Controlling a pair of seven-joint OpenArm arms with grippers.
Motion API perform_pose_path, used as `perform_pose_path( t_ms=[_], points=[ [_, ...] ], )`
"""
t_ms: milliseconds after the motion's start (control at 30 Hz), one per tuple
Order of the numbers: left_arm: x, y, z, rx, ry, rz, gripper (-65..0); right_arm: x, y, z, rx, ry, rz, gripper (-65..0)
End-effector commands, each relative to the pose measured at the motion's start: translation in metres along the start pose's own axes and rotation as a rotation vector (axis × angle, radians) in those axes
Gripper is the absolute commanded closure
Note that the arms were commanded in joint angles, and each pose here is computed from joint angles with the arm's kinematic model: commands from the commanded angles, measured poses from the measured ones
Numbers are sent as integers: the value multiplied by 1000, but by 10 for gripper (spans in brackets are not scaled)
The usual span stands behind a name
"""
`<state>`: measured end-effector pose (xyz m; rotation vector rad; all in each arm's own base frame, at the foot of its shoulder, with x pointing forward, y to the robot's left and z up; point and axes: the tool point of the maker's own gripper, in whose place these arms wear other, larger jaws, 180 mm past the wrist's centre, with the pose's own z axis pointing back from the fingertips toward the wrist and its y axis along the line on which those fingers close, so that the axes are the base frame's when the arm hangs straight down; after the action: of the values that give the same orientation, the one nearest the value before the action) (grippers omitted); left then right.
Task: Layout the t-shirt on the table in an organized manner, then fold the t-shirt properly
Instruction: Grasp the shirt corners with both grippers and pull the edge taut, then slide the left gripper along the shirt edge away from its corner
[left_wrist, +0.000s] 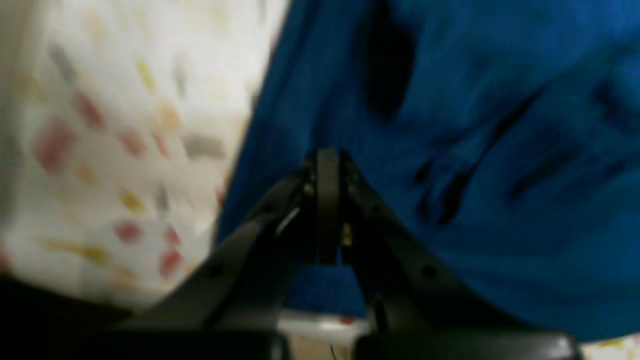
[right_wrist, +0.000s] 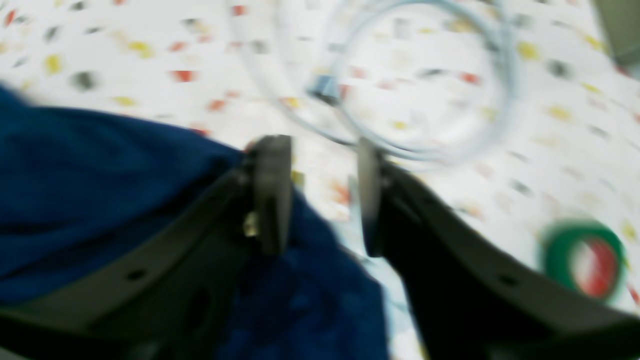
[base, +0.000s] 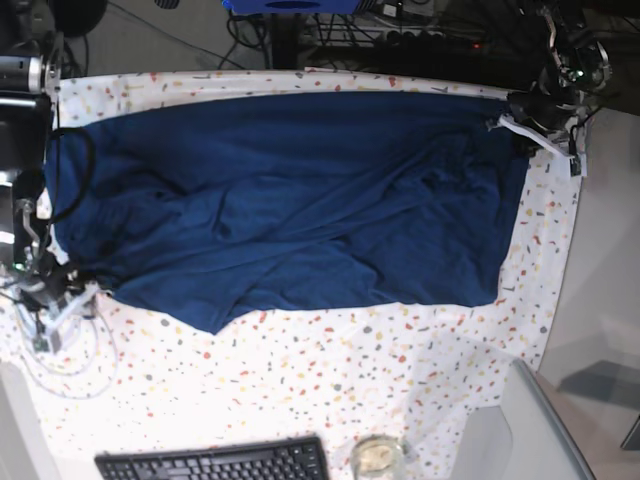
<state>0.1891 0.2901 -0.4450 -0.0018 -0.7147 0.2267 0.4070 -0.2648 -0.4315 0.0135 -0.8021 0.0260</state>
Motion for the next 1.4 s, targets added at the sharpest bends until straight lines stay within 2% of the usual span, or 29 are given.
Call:
perform_pose_path(
  t_ms=[0, 100, 333, 500, 633, 733, 967, 1167, 1233, 1367],
  points=[
    [12, 7, 6, 23, -35, 6, 0, 31, -7, 3, 1, -69, 6, -353],
    [24, 18, 17, 59, -58, 5, 0, 34, 8, -7, 63, -49, 2, -360],
    [34, 28, 21, 78, -75, -20, 0, 2, 10, -27, 81, 83, -83, -365],
    [37, 34, 22, 86, -77, -34, 0, -11, 27, -31, 102, 135, 22, -366],
    [32, 36, 19, 86, -63, -26, 0, -12, 29, -32, 105, 137, 38, -366],
    [37, 39, 17, 89, -70, -29, 0, -4, 19, -34, 41, 81, 15, -368],
    [36, 46, 11, 93, -54, -21, 0, -28, 9, -38, 11, 147, -25, -368],
    [50, 48, 7, 96, -75, -28, 0, -35, 7, -41, 6, 128, -46, -360],
    [53, 49, 7, 97, -78, -38, 0, -35, 7, -41, 6, 130, -46, -312],
    [77, 46, 2, 93, -127, -31, 0, -35, 8, -41, 6, 133, -46, -41]
  ],
)
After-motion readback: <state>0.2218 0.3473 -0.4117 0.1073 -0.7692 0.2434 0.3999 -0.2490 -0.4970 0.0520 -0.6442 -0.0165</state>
